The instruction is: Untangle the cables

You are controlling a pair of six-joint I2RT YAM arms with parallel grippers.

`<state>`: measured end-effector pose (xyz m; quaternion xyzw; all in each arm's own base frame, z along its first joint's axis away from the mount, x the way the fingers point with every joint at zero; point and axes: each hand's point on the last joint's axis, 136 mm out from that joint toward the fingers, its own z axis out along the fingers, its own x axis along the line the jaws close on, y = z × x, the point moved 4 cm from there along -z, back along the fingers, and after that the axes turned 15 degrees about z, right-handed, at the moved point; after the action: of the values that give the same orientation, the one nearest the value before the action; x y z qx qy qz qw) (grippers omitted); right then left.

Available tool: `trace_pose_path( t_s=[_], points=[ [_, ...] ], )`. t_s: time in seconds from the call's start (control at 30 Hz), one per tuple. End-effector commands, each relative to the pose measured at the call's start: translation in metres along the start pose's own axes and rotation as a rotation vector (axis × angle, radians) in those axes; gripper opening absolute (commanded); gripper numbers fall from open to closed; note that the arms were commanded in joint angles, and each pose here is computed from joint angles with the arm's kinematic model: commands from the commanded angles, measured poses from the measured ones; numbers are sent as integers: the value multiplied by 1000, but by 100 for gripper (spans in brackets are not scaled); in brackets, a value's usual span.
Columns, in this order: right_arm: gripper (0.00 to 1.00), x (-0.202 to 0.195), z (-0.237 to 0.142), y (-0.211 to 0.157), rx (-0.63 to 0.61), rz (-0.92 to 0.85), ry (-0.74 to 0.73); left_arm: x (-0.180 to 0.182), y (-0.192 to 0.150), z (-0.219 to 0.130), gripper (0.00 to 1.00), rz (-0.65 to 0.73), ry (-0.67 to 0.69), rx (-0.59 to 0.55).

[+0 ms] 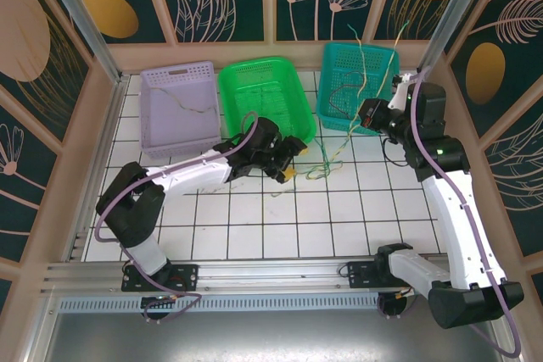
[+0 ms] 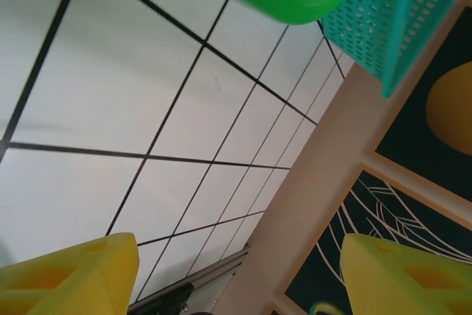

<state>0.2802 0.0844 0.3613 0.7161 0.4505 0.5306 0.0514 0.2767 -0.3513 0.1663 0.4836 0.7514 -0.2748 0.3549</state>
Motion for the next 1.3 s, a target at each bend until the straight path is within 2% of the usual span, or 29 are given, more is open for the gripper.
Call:
trace_pose_path(
  t_s=[0.0,0.1,0.17,0.27,0.4,0.53,0.57,0.7,0.83,0.9,1.07,1.2,1.27],
  points=[
    [0,5,0,5,-28,8,24,1,-1,-34,71,-30,45,-85],
    [0,3,4,4,-24,10,18,12,8,-48,72,74,111,-156],
    [0,1,7,4,-22,12,9,5,10,-52,71,234,119,-170],
    [0,-1,12,6,-15,17,-8,1,3,-52,69,475,102,-124],
    [0,0,18,10,-13,25,-21,21,-2,-67,67,723,138,-141],
    [0,-4,27,9,20,36,-48,29,-19,-87,69,1077,55,-242],
    [0,-5,29,9,27,40,-55,33,-22,-88,70,1129,46,-250],
    [0,-6,36,8,57,59,-76,36,-33,-75,72,1330,33,-210],
    [0,-6,39,9,67,67,-78,31,-44,-57,74,1445,-6,-213],
    [0,-6,40,9,70,69,-80,30,-43,-49,79,1475,10,-228],
    [0,-5,38,8,74,76,-79,25,-36,-26,80,1556,46,-220],
    [0,-6,38,7,76,83,-79,20,-25,-13,78,1599,105,-248],
    [0,-6,38,8,70,83,-83,17,-25,-7,72,1616,97,-242]
  ],
)
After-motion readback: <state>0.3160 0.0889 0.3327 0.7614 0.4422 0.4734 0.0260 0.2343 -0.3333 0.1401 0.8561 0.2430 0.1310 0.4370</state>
